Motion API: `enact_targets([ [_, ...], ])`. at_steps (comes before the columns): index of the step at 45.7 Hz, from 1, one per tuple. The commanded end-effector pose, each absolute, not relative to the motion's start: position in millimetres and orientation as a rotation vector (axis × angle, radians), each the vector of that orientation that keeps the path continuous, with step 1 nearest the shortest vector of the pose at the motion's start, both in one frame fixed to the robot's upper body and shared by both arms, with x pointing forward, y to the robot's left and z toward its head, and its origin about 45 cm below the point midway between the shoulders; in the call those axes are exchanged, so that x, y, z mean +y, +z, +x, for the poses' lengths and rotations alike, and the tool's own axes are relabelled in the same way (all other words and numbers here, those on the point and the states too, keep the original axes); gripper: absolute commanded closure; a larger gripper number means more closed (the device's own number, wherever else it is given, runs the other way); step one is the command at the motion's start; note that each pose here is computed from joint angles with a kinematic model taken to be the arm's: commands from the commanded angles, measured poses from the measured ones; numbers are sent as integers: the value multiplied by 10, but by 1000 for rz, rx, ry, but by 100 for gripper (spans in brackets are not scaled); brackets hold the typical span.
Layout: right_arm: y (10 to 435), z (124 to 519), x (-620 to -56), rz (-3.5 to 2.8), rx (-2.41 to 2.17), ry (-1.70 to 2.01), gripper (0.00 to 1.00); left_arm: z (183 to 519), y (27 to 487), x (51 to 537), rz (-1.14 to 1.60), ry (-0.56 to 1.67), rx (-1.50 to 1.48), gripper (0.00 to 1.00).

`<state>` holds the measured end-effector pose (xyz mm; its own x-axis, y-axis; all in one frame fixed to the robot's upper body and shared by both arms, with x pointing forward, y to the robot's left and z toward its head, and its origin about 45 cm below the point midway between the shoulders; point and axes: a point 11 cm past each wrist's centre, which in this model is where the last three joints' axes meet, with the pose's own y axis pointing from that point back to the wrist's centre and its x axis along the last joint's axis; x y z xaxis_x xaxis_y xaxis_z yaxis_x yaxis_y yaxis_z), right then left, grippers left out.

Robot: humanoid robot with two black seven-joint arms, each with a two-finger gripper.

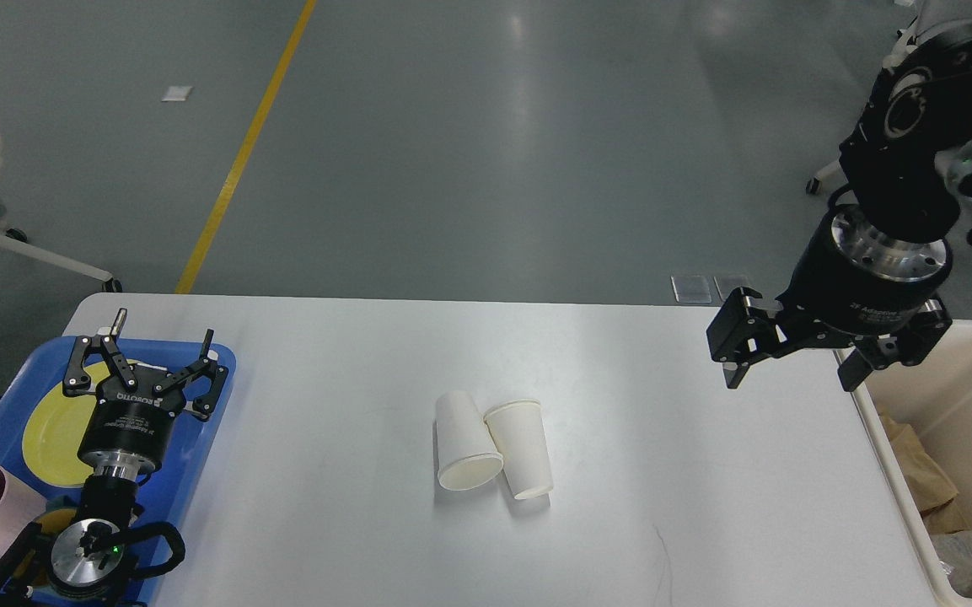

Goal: Tidy desktop
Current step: 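Move the right gripper to the nearer white paper cup and grasp it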

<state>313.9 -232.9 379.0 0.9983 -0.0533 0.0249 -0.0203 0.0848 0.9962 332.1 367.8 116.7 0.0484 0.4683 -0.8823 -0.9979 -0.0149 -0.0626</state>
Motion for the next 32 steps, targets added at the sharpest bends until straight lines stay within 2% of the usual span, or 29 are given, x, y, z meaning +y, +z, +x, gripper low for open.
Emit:
enact_targets([
  [1, 4039, 2964, -2021, 1530, -48, 31, 0, 3321, 1167, 3679, -891, 1381, 791, 4],
  [10, 4078, 2884, -1910, 1554, -28, 55, 0, 3321, 1167, 3679, -891, 1381, 791, 4],
  [21, 4077, 2999, -1976, 1596, -136, 68, 3, 3321, 1166, 3677, -890, 1380, 792, 4],
  [26, 3688, 3107, -1886, 1638, -147, 39, 2, 3321, 1167, 3679, -891, 1381, 791, 4],
  [32, 3001, 3321, -1629, 1749, -146, -36, 2, 3321, 1167, 3679, -891, 1381, 791, 4],
])
